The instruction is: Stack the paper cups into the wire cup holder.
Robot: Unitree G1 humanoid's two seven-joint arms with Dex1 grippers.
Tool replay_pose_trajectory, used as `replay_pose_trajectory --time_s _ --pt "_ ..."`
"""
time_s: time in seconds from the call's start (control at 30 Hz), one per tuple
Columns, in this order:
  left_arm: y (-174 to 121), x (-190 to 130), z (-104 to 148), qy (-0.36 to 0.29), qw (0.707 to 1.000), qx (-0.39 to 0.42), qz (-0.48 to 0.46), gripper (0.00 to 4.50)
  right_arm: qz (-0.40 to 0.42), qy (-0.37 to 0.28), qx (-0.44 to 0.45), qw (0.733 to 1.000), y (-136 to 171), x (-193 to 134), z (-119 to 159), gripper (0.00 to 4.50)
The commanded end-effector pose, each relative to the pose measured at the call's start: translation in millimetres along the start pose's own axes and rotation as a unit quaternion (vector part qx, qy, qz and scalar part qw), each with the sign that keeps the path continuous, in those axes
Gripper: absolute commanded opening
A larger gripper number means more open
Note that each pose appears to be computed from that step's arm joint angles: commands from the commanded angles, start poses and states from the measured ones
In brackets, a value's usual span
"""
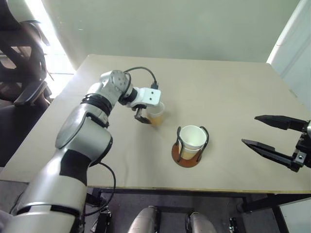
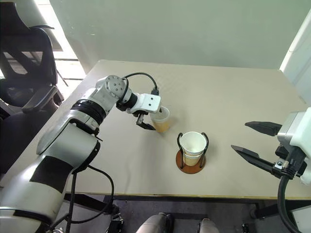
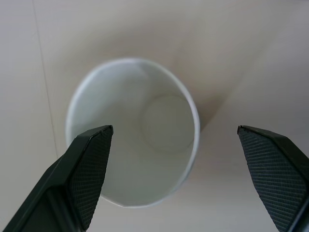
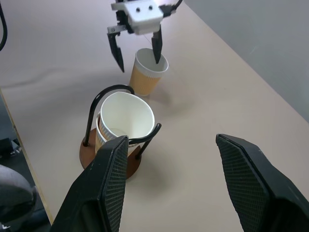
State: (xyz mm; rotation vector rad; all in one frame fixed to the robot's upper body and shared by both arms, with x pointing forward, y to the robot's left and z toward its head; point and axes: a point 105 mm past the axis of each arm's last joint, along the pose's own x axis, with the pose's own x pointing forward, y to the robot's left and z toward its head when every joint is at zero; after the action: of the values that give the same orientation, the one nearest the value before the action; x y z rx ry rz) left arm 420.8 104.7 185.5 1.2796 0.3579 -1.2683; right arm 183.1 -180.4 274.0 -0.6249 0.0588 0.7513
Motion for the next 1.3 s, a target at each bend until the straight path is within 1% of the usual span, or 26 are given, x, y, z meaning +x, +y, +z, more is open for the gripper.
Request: replay_pose_trajectory --time_s 0.03,0.27,0.3,0.37,0.53,0.57,0.7,0.73,0.9,1.07,1.17,1.3 --pt "2.6 6.0 1.5 0.002 1.0 0.005 0.018 4.43 -0.007 -0.002 -0.01 1.0 -3.1 -2.7 5.1 2.96" --pt "-5.0 22.4 -7.6 0.035 0.999 0.016 0.019 4.43 -0.004 0.002 -0.005 1.0 -0.6 -4.4 5.6 2.96" --pt "-5.8 24.2 -8.2 0.037 0.999 0.017 0.019 4.28 0.001 0.003 -0.003 1.0 1.4 -4.5 5.3 2.96" --pt "-6.6 26.5 -8.0 0.037 0.999 0.015 0.02 3.83 0.005 0.005 0.0 1.0 3.6 -4.9 4.9 2.96" --pt "-9.5 30.3 -10.1 0.043 0.999 0.019 0.016 2.09 0.002 0.008 0.001 1.0 4.1 -6.7 5.5 2.96" --pt "-9.7 30.2 -10.3 0.043 0.999 0.019 0.016 1.64 0.002 0.008 0.002 1.0 4.2 -6.8 5.6 2.96" --pt "-7.3 26.8 -8.7 0.041 0.999 0.021 0.018 0.19 0.003 0.009 0.006 1.0 4.8 -7.5 5.5 2.96" --pt "-5.5 24.5 -7.6 0.039 0.999 0.023 0.019 0.05 0.006 0.009 0.009 1.0 5.5 -7.7 5.0 2.96" --pt "3.9 9.2 4.2 0.014 0.999 0.03 0.021 0.05 0.0 0.012 0.02 1.0 4.7 -10.2 0.1 2.96" --pt "14.1 -13.4 31.8 -0.057 0.998 0.034 0.008 0.05 -0.011 0.014 0.027 0.999 3.6 -14.2 -3.6 2.96" --pt "20.2 -31.5 58.8 -0.112 0.992 0.059 -0.01 0.05 -0.018 0.02 0.03 0.999 2.5 -16.9 -6.6 2.96" --pt "26.3 -52.8 102.5 -0.198 0.974 0.105 -0.027 0.05 -0.03 0.026 0.03 0.999 0.2 -20.9 -7.9 2.96"
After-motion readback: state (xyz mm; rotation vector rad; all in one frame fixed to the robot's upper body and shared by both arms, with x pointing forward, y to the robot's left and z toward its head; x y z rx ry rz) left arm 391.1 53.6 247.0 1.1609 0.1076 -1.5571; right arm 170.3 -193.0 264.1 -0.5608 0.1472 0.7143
